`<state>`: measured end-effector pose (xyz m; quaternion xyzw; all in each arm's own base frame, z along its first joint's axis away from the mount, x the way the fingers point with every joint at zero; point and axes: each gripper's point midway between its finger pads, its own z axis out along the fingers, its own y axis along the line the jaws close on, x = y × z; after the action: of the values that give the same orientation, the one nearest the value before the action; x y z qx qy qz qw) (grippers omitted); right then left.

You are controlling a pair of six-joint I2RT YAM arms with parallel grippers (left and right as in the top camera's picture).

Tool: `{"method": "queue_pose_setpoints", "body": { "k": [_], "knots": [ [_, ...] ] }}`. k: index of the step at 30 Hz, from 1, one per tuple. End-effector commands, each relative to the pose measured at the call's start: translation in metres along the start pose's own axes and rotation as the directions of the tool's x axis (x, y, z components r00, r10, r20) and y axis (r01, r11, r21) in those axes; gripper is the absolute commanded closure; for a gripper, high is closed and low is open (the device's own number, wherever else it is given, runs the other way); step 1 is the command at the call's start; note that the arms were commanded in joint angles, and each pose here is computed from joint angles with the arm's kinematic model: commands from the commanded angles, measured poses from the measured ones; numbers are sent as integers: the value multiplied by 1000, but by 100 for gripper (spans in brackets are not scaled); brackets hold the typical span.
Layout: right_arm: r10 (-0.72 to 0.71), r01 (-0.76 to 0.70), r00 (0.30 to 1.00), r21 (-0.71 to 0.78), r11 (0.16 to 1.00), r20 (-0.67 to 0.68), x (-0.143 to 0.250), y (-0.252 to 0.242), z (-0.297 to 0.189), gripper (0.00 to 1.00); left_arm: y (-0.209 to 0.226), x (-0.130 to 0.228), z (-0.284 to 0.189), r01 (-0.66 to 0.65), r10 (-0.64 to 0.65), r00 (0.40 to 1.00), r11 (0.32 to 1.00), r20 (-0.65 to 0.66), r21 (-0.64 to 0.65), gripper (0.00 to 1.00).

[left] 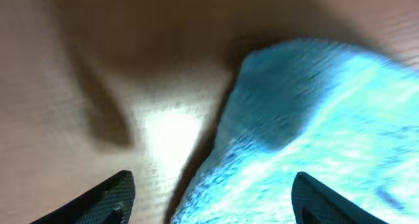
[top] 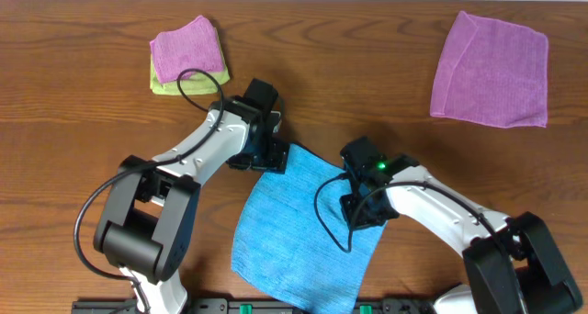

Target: Fold the cloth

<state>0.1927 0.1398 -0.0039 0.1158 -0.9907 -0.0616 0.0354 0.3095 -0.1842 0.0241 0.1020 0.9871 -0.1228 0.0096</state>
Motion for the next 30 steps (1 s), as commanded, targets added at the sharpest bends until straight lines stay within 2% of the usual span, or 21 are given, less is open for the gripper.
{"method": "queue_pose_setpoints", "body": {
  "k": [1, 5, 11, 19, 22, 30],
  "knots": [
    [38, -39, 999, 45, 998, 11, 7, -13, 7, 96, -16, -27, -33, -67, 64, 993, 998, 103, 23, 20],
    [77, -80, 996, 75, 994, 34, 11, -23, 19, 98, -22, -25, -38, -74, 71, 993, 997, 90, 30, 20],
    [67, -81, 988, 96, 992, 137, -13, -26, 19, 98, -33, -22, -35, -104, 101, 991, 994, 89, 29, 19],
    [53, -99, 973, 197, 975, 223, -38, -59, 19, 97, -30, -25, -35, -100, 99, 990, 995, 102, 2, 19],
    [86, -150, 966, 260, 954, 242, -43, -85, 19, 97, -25, -26, -35, -97, 100, 989, 995, 108, -28, 19],
    [134, -217, 935, 232, 948, 328, -70, -121, 18, 94, -22, -32, -36, -89, 95, 987, 995, 133, -51, 18]
  ]
}}
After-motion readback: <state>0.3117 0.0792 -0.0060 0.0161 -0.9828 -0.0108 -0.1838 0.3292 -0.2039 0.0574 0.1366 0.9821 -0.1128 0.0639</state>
